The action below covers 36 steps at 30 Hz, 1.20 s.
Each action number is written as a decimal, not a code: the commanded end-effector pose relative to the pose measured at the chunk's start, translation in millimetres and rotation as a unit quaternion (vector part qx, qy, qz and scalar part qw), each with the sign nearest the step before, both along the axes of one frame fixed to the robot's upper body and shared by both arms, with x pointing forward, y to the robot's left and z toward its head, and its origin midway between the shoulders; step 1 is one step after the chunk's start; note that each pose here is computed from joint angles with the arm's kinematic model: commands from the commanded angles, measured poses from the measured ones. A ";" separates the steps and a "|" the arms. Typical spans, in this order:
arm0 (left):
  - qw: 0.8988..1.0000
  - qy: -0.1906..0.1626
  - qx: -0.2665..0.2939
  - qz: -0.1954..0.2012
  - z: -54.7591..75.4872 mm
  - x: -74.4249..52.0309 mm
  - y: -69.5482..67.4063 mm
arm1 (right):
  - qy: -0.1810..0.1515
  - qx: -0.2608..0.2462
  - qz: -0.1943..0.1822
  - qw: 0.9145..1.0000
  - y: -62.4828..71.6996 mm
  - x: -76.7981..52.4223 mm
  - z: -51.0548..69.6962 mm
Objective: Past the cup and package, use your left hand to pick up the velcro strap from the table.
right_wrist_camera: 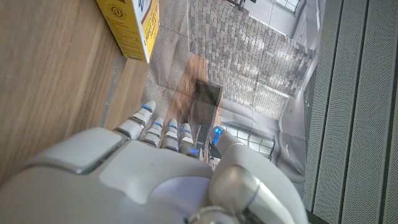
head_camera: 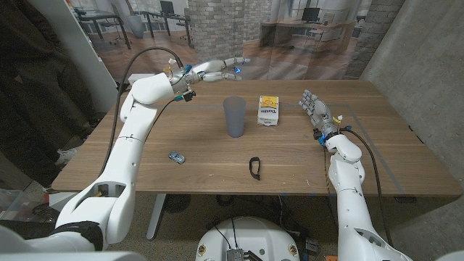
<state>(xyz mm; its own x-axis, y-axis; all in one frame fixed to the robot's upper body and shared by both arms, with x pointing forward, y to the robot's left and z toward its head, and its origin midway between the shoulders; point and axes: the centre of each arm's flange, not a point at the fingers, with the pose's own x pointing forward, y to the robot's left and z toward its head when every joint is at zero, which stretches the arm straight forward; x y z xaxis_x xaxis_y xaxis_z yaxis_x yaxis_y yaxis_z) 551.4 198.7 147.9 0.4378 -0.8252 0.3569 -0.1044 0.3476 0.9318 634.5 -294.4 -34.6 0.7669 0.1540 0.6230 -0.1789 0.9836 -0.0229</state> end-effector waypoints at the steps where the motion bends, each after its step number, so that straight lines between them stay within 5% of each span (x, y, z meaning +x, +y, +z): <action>1: 0.999 -0.030 0.045 0.002 4.5 -11.5 -12.5 | -0.002 0.004 0.001 1.000 1.3 0.0 -0.9; 18: 0.994 -0.057 0.094 -0.004 10.9 -15.8 -29.5 | -0.003 0.006 -0.001 1.000 0.9 2.8 -0.7; 36: 0.985 -0.094 0.147 -0.015 16.5 -35.3 -50.9 | -0.008 0.003 -0.006 1.000 -1.9 2.3 2.3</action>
<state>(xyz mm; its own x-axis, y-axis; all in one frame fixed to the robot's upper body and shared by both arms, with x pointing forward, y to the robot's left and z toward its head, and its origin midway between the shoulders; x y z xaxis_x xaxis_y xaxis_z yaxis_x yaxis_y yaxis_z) 527.1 159.5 162.8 0.3806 -0.8982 0.2199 -0.2422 0.1327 0.9611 637.2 -294.1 -34.4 0.7611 0.1438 0.6325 -0.1751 0.9845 -0.0132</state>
